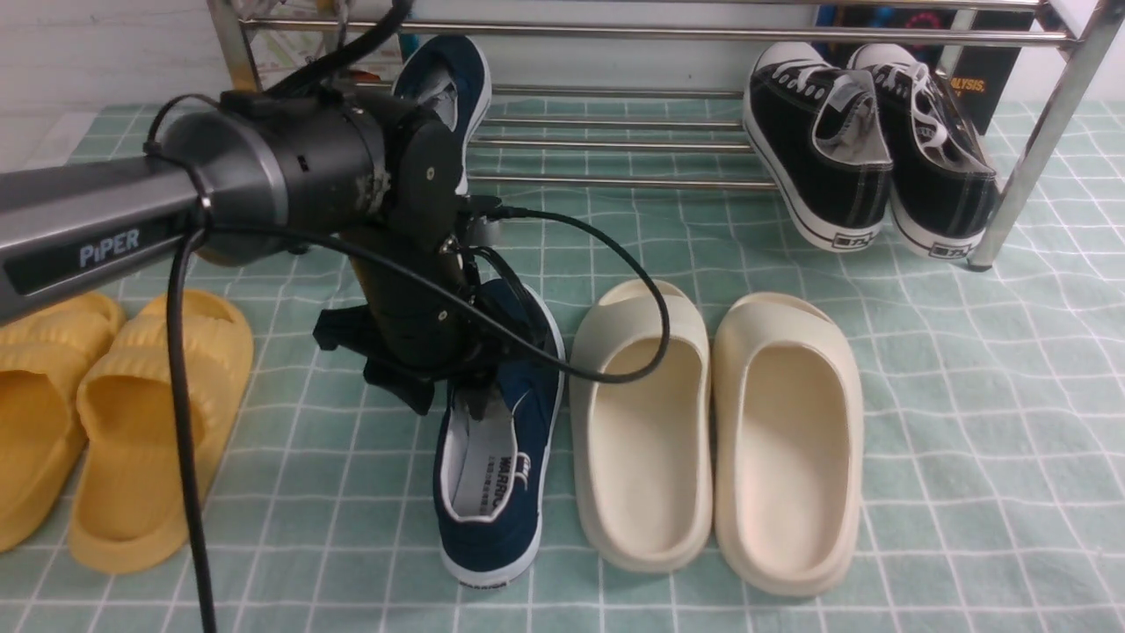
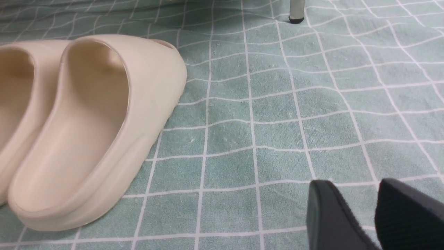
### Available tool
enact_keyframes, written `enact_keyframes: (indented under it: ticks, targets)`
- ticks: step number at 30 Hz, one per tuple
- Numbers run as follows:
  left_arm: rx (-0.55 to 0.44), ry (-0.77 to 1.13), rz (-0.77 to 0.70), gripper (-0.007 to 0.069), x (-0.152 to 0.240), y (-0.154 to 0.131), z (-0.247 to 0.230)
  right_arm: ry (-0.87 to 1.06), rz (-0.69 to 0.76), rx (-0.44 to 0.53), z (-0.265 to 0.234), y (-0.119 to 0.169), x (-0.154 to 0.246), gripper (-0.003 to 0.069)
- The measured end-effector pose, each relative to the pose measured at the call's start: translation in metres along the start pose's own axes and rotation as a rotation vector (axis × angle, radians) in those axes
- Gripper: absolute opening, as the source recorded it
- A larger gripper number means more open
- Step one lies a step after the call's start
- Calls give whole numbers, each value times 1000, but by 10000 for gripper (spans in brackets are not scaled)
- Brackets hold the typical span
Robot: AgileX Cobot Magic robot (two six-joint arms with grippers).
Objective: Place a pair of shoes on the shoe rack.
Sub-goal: Use the left arm to grab the shoe closest to it, then use the left arm to put a shoe into the shoe rack
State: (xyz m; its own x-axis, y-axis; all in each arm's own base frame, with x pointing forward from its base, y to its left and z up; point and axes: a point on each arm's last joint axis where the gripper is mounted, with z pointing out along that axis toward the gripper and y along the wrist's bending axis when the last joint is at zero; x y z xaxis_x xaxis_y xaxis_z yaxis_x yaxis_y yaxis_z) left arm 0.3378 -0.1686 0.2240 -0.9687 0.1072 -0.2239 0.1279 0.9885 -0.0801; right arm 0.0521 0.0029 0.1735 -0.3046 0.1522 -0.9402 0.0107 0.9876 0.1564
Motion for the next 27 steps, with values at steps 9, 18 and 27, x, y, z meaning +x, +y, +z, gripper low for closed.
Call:
enact_keyframes:
  ticks: [9,18,27]
  targets:
    - [-22,61,0,32,0,0,27,0,0,0,0,0,0,239]
    - [21,-33,-5,1,-15,-6,-24,0,0,0,0,0,0,239]
    - [157,-261,-12,1,-88,-29,-66,0,0,0,0,0,0,239]
